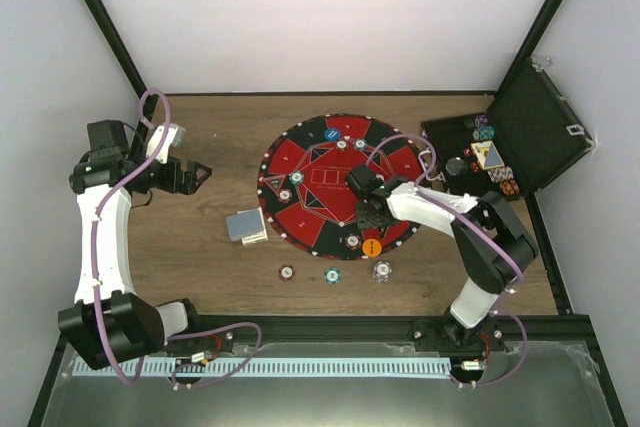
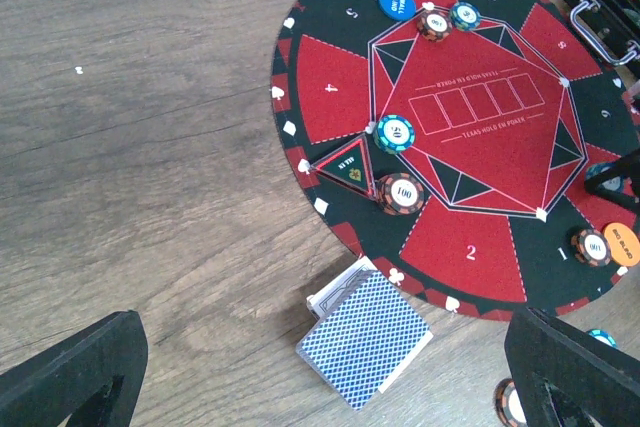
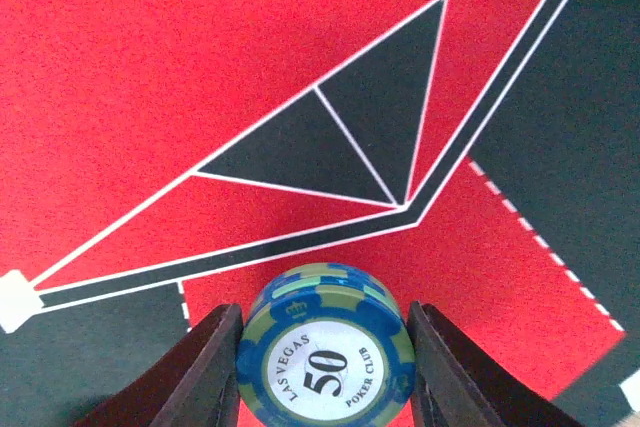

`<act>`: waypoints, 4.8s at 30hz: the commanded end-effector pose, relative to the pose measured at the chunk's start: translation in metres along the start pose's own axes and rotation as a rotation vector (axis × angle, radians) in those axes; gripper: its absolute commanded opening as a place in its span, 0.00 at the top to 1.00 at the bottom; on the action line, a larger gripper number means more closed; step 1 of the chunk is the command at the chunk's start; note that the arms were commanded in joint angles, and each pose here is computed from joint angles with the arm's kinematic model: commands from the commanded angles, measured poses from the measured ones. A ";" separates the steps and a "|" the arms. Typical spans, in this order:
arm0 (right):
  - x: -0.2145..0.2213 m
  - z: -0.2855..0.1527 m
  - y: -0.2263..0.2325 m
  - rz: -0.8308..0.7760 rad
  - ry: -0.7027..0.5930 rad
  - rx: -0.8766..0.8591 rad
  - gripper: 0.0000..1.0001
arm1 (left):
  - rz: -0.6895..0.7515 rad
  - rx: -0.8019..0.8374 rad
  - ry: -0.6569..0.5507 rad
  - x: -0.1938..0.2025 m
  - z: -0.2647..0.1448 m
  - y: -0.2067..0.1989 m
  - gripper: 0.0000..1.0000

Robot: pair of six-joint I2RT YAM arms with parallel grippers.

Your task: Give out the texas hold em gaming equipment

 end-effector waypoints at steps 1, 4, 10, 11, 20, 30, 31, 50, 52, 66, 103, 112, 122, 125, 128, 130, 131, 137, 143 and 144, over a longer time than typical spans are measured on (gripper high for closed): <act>0.001 0.015 0.002 -0.001 0.006 -0.016 0.75 | 0.022 0.002 -0.028 -0.006 -0.009 -0.005 0.00; 0.004 0.020 0.002 -0.003 0.016 -0.015 0.75 | 0.024 0.002 -0.030 -0.006 -0.009 -0.005 0.00; 0.007 0.022 0.001 -0.007 0.027 -0.014 0.75 | 0.023 0.006 -0.029 -0.007 -0.009 -0.005 0.00; 0.007 0.022 0.001 -0.007 0.028 -0.012 0.75 | 0.021 0.006 -0.028 -0.007 -0.008 -0.004 0.00; 0.007 0.008 -0.004 0.014 0.024 0.010 0.27 | 0.027 0.004 -0.028 -0.007 -0.010 -0.005 0.00; 0.041 -0.045 -0.015 0.072 0.008 -0.037 0.21 | 0.022 0.013 -0.035 -0.009 -0.008 -0.004 0.00; 0.045 -0.052 -0.009 0.059 0.005 -0.048 0.20 | 0.021 0.014 -0.036 -0.010 -0.008 -0.004 0.00; 0.109 -0.068 0.003 0.147 0.122 -0.098 0.20 | 0.014 0.027 -0.031 -0.009 -0.002 0.000 0.00; 0.111 -0.066 0.002 0.144 0.128 -0.091 0.21 | 0.012 0.027 -0.029 -0.008 -0.001 0.001 0.00; 0.120 -0.057 0.000 0.141 0.152 -0.079 0.32 | 0.012 0.023 -0.029 -0.007 0.000 0.001 0.00; 0.103 -0.075 0.010 0.115 0.109 -0.122 0.80 | 0.016 0.018 -0.030 -0.007 -0.003 -0.001 0.00; 0.043 -0.109 0.052 0.040 0.000 -0.200 0.82 | 0.014 0.018 -0.028 -0.007 -0.003 -0.001 0.00; -0.035 -0.063 0.152 -0.127 -0.054 -0.263 0.83 | 0.012 0.008 -0.020 -0.005 -0.004 -0.001 0.00; -0.048 -0.044 0.177 -0.156 -0.041 -0.290 0.85 | 0.013 0.008 -0.019 -0.005 -0.004 -0.001 0.00; -0.057 -0.030 0.200 -0.180 -0.040 -0.318 0.85 | 0.009 0.011 -0.016 -0.005 -0.003 -0.001 0.00; -0.063 -0.024 0.211 -0.188 -0.044 -0.332 0.85 | 0.006 0.011 -0.012 -0.004 -0.003 0.000 0.00; -0.064 -0.019 0.214 -0.193 -0.039 -0.334 0.85 | 0.006 0.010 -0.012 -0.004 -0.003 -0.001 0.00; -0.064 0.005 0.225 -0.208 -0.025 -0.310 0.85 | 0.009 0.009 -0.013 -0.004 -0.003 -0.001 0.00; -0.059 0.018 0.223 -0.212 -0.004 -0.268 0.77 | 0.015 0.004 -0.014 -0.004 -0.005 -0.002 0.00; -0.058 0.018 0.221 -0.213 -0.002 -0.263 0.72 | 0.017 0.005 -0.014 -0.004 -0.005 -0.002 0.00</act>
Point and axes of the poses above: each gripper's point midway between its finger pads, its own z axis out along the fingers, its own y axis along the line the jaws close on, x = y × z, the point moved 8 cm from there along -z, back along the fingers, and after that the axes turned 2 degrees about -z, right-handed, at the moved point
